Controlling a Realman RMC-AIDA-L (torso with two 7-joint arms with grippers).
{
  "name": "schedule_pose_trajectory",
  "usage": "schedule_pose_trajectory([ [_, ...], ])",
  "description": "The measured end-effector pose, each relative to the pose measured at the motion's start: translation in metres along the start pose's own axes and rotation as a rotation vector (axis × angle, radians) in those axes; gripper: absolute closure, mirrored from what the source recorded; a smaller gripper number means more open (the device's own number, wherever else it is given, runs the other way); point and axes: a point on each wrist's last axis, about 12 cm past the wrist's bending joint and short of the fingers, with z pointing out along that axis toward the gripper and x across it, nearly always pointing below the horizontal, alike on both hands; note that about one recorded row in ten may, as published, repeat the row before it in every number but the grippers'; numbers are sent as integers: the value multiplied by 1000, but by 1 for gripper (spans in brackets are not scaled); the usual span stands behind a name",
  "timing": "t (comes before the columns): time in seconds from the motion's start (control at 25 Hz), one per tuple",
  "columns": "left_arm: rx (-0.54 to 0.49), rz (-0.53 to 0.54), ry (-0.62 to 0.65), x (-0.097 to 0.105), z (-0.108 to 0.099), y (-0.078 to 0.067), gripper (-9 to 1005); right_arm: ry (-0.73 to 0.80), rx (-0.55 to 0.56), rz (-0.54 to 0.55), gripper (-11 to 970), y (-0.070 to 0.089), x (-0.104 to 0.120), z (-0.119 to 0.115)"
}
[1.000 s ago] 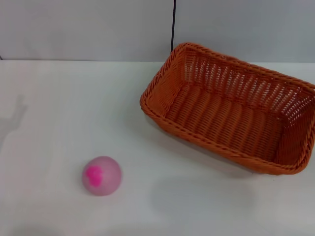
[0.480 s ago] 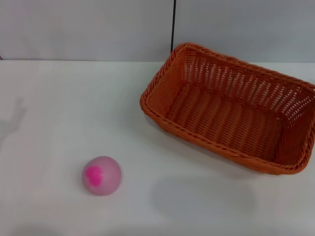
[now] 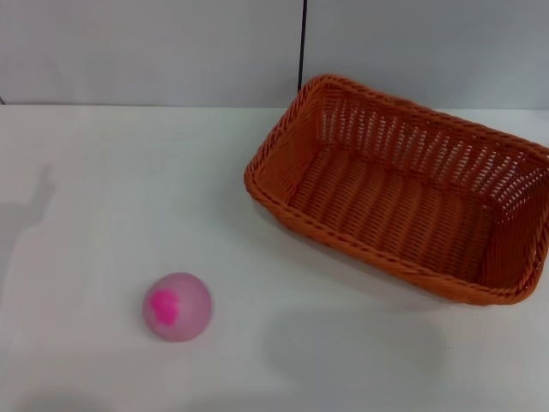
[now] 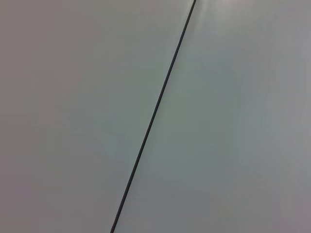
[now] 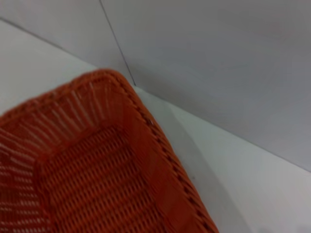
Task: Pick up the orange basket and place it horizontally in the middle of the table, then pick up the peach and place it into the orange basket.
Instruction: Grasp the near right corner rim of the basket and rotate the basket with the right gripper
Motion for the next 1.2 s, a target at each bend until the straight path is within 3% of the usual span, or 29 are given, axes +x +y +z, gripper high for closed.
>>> schedule_pose_trajectory([
  [0.12, -2, -1, -1, 0, 0, 0, 136, 20, 0, -5, 485, 0, -3, 11],
  [0.32, -4, -1, -1, 0, 0, 0, 137, 59, -14, -4, 370, -1, 1, 32],
  [0.88, -5, -9, -2, 1, -1, -1, 136, 101, -24, 28, 373, -6, 18, 71],
  [1.2, -4, -10, 6, 1, -3, -1, 137, 111, -34, 50, 431, -5, 27, 92],
])
